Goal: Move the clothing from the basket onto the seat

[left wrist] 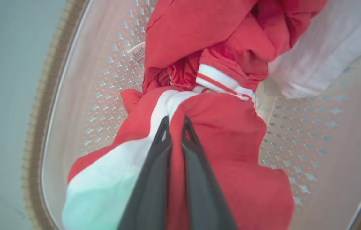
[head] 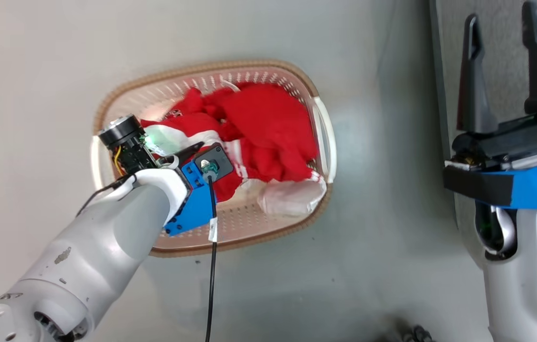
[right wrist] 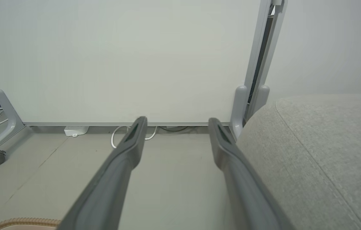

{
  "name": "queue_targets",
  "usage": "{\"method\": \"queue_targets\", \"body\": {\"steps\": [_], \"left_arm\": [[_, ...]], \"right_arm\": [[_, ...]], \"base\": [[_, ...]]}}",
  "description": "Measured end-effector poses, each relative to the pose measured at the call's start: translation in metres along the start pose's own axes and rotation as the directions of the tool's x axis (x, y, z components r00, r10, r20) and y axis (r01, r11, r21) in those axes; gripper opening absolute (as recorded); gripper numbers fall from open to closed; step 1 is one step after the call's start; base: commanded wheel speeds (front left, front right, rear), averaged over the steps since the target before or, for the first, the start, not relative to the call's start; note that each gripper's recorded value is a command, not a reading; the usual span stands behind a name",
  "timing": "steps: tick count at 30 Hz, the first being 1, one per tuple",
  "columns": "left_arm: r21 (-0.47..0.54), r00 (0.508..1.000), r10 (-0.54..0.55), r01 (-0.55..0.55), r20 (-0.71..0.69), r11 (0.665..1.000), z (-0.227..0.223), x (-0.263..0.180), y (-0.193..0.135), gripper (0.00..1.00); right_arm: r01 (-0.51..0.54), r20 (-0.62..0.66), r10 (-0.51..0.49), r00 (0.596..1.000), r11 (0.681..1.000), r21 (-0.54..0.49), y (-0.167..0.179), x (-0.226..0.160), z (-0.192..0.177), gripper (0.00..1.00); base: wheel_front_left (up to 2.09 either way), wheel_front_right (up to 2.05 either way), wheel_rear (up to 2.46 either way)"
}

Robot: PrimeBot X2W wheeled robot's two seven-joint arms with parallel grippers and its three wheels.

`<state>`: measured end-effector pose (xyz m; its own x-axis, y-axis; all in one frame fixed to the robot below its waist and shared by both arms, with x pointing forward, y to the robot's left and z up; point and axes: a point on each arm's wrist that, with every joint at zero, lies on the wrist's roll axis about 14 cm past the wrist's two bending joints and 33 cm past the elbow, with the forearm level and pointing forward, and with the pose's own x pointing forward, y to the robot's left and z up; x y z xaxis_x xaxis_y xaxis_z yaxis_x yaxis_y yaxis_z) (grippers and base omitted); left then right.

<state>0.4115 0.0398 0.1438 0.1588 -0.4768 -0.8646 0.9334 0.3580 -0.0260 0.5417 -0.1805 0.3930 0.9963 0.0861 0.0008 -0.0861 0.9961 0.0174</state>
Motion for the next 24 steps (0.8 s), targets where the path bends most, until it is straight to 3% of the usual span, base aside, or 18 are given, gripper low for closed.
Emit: {"method": "queue_targets", "body": {"steps": [11,24], "left_arm": [[-0.126,0.969,0.154,-0.131,0.192,0.983,0.053,-0.069,0.021,0.0],[-0.191,0.85,0.325,-0.269,0.414,0.944,0.123,-0.158,0.042,0.0]], "right_arm": [[-0.035,0.063,0.035,0.997,0.999,0.002,0.02,-0.016,0.049,1.0],[-0.054,0.125,0.053,0.991,0.999,0.001,0.033,-0.05,0.099,1.0]], "base": [[0.0,0.0,0.0],[0.0,0.0,0.0]]}}
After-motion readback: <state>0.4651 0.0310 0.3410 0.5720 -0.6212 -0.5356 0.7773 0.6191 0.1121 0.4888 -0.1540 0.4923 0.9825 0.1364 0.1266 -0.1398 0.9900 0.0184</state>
